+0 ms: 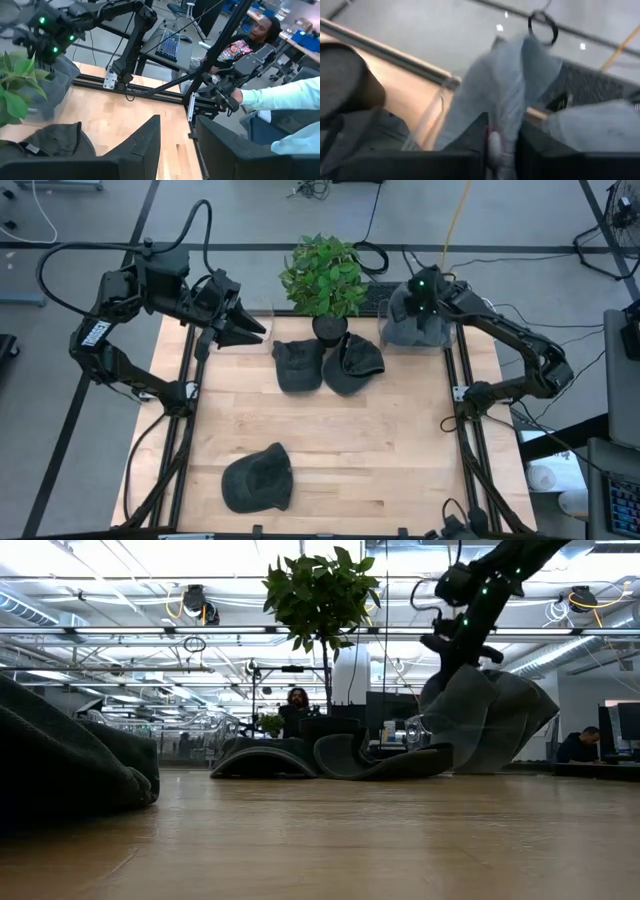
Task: Pick & Place hat
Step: Put the gray cap into the right transparent bin, then put the top right black cap into the left transparent bin
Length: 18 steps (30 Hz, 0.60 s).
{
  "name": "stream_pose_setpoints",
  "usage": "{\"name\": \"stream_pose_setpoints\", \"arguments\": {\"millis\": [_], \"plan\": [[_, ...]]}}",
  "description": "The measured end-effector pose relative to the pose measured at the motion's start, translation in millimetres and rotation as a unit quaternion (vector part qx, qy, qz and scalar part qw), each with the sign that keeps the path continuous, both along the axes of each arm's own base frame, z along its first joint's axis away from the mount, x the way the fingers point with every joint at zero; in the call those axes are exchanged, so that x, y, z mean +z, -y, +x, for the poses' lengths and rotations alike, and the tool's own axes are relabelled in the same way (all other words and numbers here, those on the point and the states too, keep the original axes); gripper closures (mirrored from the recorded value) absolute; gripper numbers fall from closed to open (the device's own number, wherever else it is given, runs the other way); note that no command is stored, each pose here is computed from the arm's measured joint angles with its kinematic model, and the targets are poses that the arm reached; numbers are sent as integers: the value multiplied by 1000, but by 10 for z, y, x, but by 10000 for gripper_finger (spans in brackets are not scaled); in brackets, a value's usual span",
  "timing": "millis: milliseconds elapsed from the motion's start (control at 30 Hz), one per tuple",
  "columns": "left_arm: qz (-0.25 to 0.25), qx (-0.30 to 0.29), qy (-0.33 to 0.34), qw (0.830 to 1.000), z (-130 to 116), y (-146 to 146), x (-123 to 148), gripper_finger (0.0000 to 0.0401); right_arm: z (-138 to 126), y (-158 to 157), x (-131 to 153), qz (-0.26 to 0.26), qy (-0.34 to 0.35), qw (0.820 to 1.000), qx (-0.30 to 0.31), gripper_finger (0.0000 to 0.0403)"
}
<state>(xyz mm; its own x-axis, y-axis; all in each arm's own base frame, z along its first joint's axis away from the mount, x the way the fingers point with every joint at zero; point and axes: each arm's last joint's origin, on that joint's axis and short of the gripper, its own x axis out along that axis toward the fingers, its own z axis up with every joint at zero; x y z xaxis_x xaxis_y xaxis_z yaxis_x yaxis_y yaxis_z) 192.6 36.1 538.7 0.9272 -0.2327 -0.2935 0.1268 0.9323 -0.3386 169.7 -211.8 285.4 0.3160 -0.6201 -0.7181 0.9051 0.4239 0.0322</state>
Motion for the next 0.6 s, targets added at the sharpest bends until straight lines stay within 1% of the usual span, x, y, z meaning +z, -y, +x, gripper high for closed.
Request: {"name": "stream_pose_setpoints", "arguments": {"millis": [100,233,300,367,467,600], "plan": [[-5,2,-1,1000,0,0,0,270,-39,-57,171,-37,8,999,11,296],[-6,-2,-1,1000,0,2,0,270,-126,-142,443,-97,11,995,11,219],[-4,-6,0,1000,-1,4,1,270,-163,-186,581,-124,35,992,11,183],[1,-8,1,1000,-1,4,1,270,-194,-246,720,-142,71,987,27,152],[2,-8,2,1000,0,4,2,270,-239,-343,944,-165,122,977,63,118],[7,-9,12,1000,5,3,19,270,-265,-471,1215,-179,187,959,115,97]]}}
